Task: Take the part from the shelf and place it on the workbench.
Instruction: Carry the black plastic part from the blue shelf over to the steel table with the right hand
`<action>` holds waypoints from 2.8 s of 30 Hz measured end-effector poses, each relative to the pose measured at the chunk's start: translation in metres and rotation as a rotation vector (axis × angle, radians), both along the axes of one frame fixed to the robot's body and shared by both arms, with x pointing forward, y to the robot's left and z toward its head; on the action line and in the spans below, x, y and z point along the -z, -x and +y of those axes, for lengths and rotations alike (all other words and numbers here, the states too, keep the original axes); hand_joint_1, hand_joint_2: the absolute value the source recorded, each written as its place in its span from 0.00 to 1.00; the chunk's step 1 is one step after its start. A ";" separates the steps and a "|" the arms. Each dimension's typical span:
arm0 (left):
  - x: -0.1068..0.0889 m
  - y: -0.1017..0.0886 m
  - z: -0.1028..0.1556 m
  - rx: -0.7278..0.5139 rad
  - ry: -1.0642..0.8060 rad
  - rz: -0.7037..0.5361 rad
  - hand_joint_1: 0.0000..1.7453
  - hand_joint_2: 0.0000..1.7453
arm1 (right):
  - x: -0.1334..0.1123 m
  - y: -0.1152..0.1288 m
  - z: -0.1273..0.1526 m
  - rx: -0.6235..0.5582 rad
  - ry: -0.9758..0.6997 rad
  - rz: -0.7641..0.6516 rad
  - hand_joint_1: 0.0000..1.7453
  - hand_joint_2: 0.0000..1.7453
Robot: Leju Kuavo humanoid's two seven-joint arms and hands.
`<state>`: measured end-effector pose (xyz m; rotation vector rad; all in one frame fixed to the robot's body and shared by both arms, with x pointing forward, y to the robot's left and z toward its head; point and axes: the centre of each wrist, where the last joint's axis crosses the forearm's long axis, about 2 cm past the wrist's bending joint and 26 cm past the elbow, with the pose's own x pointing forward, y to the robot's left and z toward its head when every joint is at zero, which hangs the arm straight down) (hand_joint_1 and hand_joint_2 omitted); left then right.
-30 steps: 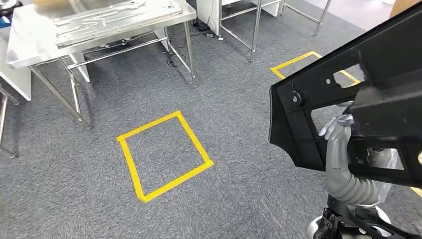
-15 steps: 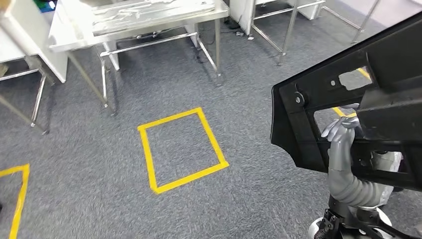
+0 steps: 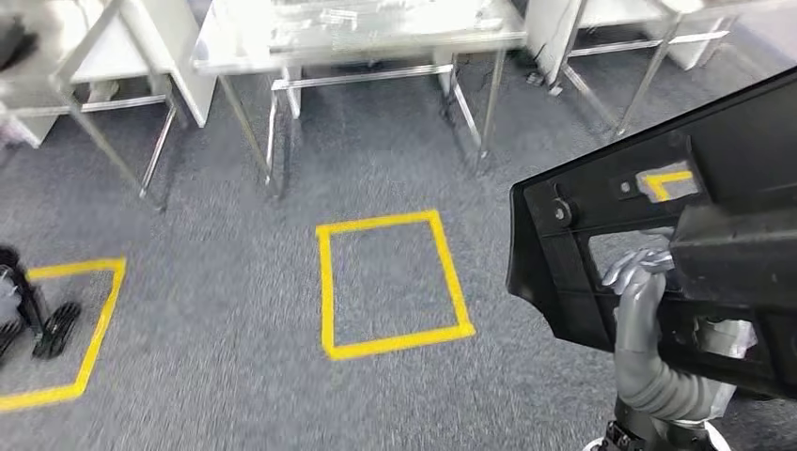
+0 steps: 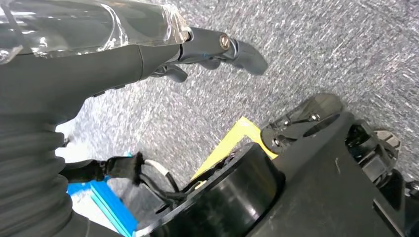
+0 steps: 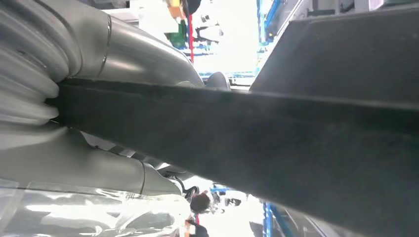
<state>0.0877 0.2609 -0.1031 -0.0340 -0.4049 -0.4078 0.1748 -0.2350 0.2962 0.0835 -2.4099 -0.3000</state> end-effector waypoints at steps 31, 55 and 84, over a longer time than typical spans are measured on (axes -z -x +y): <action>-0.003 -0.010 -0.017 -0.004 0.009 -0.026 0.00 1.00 | -0.015 -0.019 0.000 -0.119 -0.065 0.065 1.00 1.00; -0.006 -0.006 -0.043 0.016 0.063 -0.075 0.00 1.00 | -0.024 -0.024 0.000 -0.083 0.005 0.021 1.00 1.00; -0.005 0.003 -0.048 0.018 0.117 -0.072 0.00 1.00 | -0.024 -0.020 0.001 -0.060 0.043 0.025 1.00 1.00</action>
